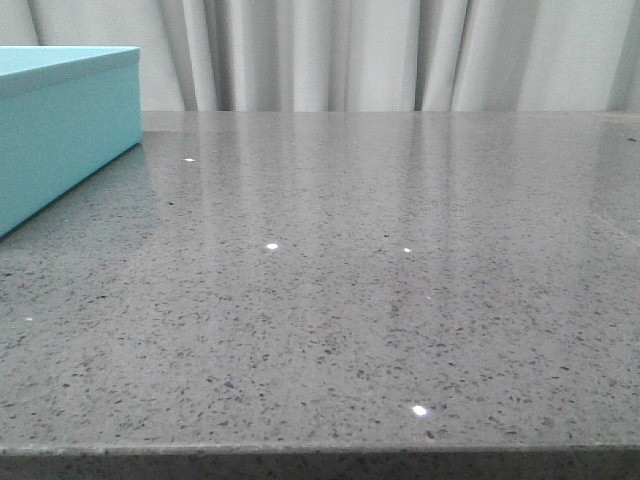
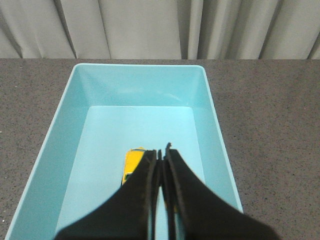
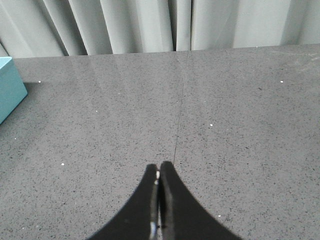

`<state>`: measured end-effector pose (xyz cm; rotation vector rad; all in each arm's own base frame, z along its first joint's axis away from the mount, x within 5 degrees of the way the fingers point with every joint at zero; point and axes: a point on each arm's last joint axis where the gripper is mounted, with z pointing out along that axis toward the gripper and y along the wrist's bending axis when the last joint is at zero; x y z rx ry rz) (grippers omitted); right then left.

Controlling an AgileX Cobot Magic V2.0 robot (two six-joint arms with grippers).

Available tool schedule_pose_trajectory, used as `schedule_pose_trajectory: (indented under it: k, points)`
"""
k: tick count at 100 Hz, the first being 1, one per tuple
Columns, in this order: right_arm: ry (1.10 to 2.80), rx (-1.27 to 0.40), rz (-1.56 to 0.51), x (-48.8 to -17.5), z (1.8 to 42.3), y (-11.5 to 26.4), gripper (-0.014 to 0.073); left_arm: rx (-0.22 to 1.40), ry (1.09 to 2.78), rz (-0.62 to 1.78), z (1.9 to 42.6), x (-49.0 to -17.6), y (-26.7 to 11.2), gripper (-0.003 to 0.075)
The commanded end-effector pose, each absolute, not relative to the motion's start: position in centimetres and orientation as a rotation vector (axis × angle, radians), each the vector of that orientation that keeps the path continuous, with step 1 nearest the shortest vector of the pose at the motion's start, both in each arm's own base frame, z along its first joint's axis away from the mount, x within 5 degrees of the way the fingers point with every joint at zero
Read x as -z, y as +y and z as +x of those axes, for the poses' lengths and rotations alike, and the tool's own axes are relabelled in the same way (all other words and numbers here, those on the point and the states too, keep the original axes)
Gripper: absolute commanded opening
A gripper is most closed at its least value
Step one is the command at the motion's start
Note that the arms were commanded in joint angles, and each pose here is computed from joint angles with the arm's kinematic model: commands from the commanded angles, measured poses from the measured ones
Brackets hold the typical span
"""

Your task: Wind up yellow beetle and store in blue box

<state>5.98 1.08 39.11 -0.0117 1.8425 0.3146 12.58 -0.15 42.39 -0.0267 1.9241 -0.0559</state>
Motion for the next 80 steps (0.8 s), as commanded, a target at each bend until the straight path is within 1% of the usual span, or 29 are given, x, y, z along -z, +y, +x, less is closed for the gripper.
schedule_pose_trajectory:
  k: [1, 14, 32, 48, 61, 80]
  points:
    - [1.720, -0.310, -0.038, -39.5, 5.6, 0.9, -0.0067, 0.059, 1.781, -0.022, 11.0, -43.1, -0.2, -0.0020]
    - [1.664, -0.311, -0.050, -38.1, 5.0, 0.7, -0.0067, 0.053, 1.752, -0.016, 9.1, -41.5, -0.2, -0.0020]
    - [1.579, -0.285, -0.079, -36.0, 4.2, 0.4, -0.0067, 0.053, 1.742, -0.016, 6.4, -38.2, -0.3, -0.0020]
    - [1.542, -0.281, -0.092, -34.3, 3.7, 0.3, -0.0067, 0.052, 1.708, -0.014, 4.2, -35.6, -0.3, -0.0020]
    - [1.529, -0.279, -0.100, -33.5, 3.7, 0.3, -0.0067, 0.051, 1.656, -0.011, 2.4, -34.5, -0.4, -0.0020]
    - [1.484, -0.281, -0.112, -33.7, 3.7, 0.4, -0.0067, 0.050, 1.591, -0.009, 1.0, -34.5, -0.4, -0.0020]
